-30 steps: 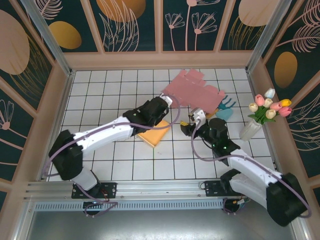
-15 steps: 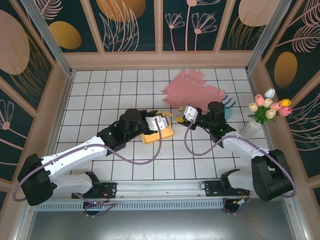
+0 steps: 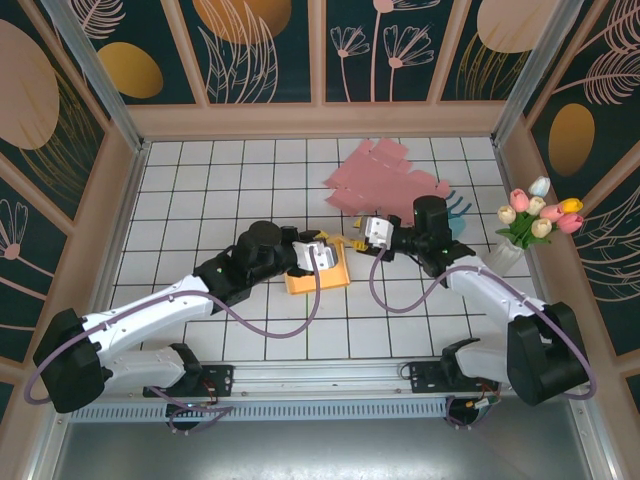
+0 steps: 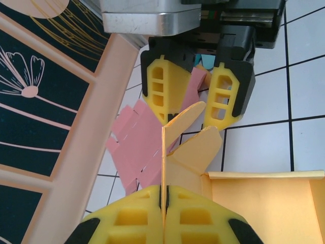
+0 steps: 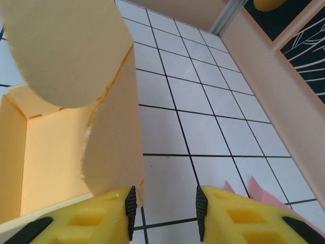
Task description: Fold the paper box
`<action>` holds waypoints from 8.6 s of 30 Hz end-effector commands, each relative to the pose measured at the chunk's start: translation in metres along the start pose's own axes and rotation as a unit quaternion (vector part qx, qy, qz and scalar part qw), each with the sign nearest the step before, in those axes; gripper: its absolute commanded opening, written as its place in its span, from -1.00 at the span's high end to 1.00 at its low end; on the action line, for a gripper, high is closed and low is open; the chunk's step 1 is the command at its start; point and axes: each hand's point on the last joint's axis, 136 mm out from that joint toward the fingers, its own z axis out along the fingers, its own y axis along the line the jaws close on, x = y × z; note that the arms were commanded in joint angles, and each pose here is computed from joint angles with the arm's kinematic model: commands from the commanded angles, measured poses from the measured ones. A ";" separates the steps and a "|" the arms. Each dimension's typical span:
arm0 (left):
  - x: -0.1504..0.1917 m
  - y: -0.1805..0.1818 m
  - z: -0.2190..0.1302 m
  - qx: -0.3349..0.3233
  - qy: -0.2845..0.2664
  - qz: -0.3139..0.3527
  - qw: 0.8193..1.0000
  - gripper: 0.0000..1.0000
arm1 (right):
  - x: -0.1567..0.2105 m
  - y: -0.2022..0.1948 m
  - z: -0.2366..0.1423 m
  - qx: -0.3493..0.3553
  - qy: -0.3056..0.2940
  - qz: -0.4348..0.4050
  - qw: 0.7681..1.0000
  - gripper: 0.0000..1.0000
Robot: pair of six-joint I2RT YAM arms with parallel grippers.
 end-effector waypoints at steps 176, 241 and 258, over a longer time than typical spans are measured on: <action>0.067 0.016 0.056 -0.084 0.131 -0.891 0.427 0.07 | 0.057 0.041 0.056 -0.003 0.092 -0.076 0.993 0.90; 0.202 -0.057 -0.004 -0.304 0.230 -0.821 0.425 0.19 | 0.068 0.018 0.037 0.278 0.145 0.567 0.762 -0.10; 0.215 -0.039 -0.017 -0.347 0.271 -0.735 0.516 -0.20 | 0.126 0.056 0.057 0.292 0.217 0.561 0.743 -0.17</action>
